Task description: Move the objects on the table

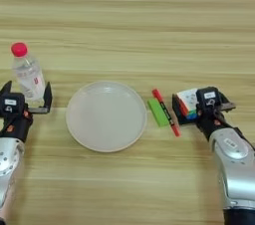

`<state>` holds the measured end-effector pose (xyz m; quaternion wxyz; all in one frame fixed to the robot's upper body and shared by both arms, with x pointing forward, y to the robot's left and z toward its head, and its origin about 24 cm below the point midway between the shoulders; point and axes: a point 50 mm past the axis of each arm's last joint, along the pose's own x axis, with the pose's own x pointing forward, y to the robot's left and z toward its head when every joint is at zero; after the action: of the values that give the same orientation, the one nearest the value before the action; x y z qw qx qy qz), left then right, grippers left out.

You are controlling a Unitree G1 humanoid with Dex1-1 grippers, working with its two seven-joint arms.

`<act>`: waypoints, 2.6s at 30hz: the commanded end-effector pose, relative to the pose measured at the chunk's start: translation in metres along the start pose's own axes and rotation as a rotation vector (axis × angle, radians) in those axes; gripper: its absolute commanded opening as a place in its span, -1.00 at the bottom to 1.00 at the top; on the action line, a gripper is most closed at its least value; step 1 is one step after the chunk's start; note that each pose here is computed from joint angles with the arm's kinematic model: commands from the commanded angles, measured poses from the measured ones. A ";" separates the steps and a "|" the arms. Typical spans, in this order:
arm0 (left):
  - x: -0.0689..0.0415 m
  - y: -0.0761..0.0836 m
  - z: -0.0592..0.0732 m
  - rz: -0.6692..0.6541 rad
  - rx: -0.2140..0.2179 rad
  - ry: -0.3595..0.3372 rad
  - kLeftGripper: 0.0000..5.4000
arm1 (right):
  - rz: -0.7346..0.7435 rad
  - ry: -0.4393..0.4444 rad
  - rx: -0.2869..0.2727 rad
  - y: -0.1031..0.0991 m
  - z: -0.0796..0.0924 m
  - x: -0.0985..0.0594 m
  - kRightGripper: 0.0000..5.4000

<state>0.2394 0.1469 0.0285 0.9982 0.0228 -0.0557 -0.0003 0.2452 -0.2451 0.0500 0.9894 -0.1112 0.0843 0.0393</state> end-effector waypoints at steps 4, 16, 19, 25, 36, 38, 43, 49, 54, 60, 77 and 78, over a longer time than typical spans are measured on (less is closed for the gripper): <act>0.002 -0.001 0.000 -0.003 0.012 0.007 1.00 | -0.024 -0.004 0.000 -0.008 -0.001 0.003 0.98; 0.002 -0.001 0.000 -0.003 0.014 0.007 1.00 | -0.027 0.070 0.041 -0.010 -0.015 0.006 0.98; 0.001 -0.001 0.000 -0.003 0.014 0.007 1.00 | -0.017 0.075 0.050 -0.008 -0.016 0.008 0.98; 0.001 0.000 0.000 -0.002 0.015 0.007 1.00 | -0.002 0.082 0.073 -0.004 -0.018 0.012 0.98; 0.001 0.000 0.000 -0.001 0.016 0.007 1.00 | 0.010 0.089 0.113 -0.001 -0.019 0.014 0.88; 0.001 0.000 0.000 -0.001 0.016 0.007 1.00 | 0.012 0.092 0.115 0.000 -0.020 0.014 0.77; 0.001 0.000 0.000 -0.001 0.016 0.006 1.00 | 0.012 0.096 0.118 0.000 -0.021 0.014 0.56; 0.002 0.000 0.000 -0.001 0.016 0.007 1.00 | 0.013 0.089 0.116 0.000 -0.020 0.014 0.29; 0.002 -0.001 0.000 -0.001 0.016 0.007 1.00 | 0.014 0.077 0.115 0.001 -0.017 0.014 0.24; 0.002 -0.002 0.000 -0.002 0.015 0.008 1.00 | 0.026 0.038 0.108 0.004 -0.005 0.014 0.24; 0.003 -0.002 -0.001 -0.004 0.014 0.009 1.00 | 0.219 -0.076 0.110 0.058 0.036 0.015 0.24; 0.003 -0.002 -0.001 -0.004 0.014 0.009 1.00 | 0.233 -0.081 0.106 0.062 0.038 0.015 0.24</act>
<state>0.2403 0.1469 0.0274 0.9983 0.0236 -0.0533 -0.0007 0.2586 -0.1857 0.0650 0.9876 -0.0467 0.0653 0.1348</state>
